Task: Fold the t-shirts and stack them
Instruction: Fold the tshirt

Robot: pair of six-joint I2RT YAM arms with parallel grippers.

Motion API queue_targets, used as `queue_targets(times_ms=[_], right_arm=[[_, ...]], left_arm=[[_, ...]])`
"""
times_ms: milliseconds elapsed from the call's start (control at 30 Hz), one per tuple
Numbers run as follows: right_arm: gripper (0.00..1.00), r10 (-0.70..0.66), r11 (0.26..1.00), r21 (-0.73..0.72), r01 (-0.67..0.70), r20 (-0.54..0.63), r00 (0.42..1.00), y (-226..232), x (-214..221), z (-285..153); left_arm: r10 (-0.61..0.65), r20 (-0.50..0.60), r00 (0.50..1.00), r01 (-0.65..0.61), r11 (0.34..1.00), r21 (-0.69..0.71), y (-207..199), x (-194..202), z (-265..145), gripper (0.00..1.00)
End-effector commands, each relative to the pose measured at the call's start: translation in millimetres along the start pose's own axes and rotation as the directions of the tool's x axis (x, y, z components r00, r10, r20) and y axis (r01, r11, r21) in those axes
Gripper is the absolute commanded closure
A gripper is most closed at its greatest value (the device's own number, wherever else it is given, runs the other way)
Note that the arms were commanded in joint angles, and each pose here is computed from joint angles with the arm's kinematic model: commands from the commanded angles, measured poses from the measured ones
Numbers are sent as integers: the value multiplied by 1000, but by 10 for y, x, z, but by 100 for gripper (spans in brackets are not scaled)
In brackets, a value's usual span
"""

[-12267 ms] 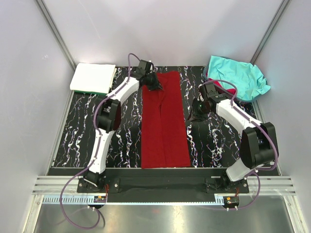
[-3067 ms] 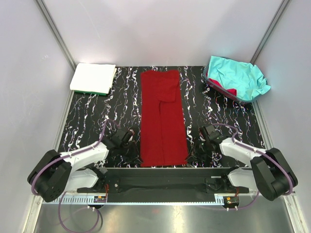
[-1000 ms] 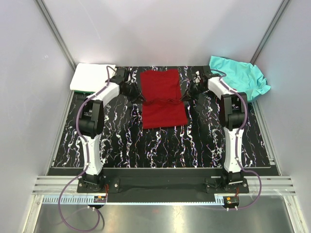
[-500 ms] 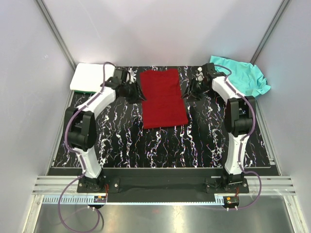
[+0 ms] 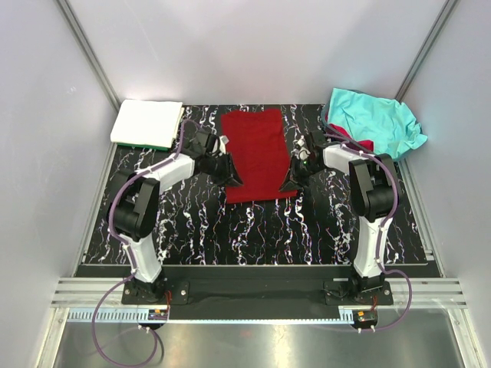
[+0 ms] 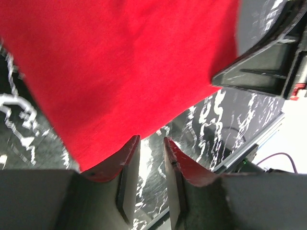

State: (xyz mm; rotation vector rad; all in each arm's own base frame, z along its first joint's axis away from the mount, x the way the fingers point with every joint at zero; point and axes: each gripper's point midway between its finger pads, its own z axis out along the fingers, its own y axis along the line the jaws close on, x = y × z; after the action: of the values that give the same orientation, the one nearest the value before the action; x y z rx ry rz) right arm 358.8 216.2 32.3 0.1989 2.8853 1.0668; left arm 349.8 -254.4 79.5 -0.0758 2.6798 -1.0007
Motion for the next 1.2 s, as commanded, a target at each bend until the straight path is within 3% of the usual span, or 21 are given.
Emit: queue_targets(times_ms=[0, 167, 300, 433, 567, 667, 833, 1167], right_arm=[[93, -40, 998, -52, 42, 33, 999, 46, 15, -100], [93, 14, 1000, 9, -14, 64, 998, -263, 77, -236], [93, -47, 999, 5, 47, 80, 996, -80, 101, -467], [92, -100, 993, -55, 104, 65, 993, 360, 117, -511], [92, -148, 981, -129, 145, -12, 989, 789, 276, -279], [92, -149, 980, -147, 137, -77, 986, 898, 392, -39], [93, -144, 986, -111, 127, -153, 978, 911, 505, 198], [93, -115, 992, -77, 98, -270, 956, 724, 751, 420]], left_arm=[[-25, -19, 1000, 25, 1000, 13, 124, 87, 2, 71], [14, -62, 998, -21, 993, -114, 495, 291, -42, 73], [98, -19, 995, -100, 989, -112, 297, 165, -292, 68], [117, 32, 993, -116, 993, -27, -124, 54, -496, 64], [72, 52, 996, -77, 992, 104, -497, 51, -483, 65], [14, -14, 1000, -12, 986, 167, -504, 199, -263, 67], [-66, -100, 993, 77, 991, 112, -149, 452, 33, 71], [-105, -129, 986, 108, 994, 13, 246, 726, 147, 73]])
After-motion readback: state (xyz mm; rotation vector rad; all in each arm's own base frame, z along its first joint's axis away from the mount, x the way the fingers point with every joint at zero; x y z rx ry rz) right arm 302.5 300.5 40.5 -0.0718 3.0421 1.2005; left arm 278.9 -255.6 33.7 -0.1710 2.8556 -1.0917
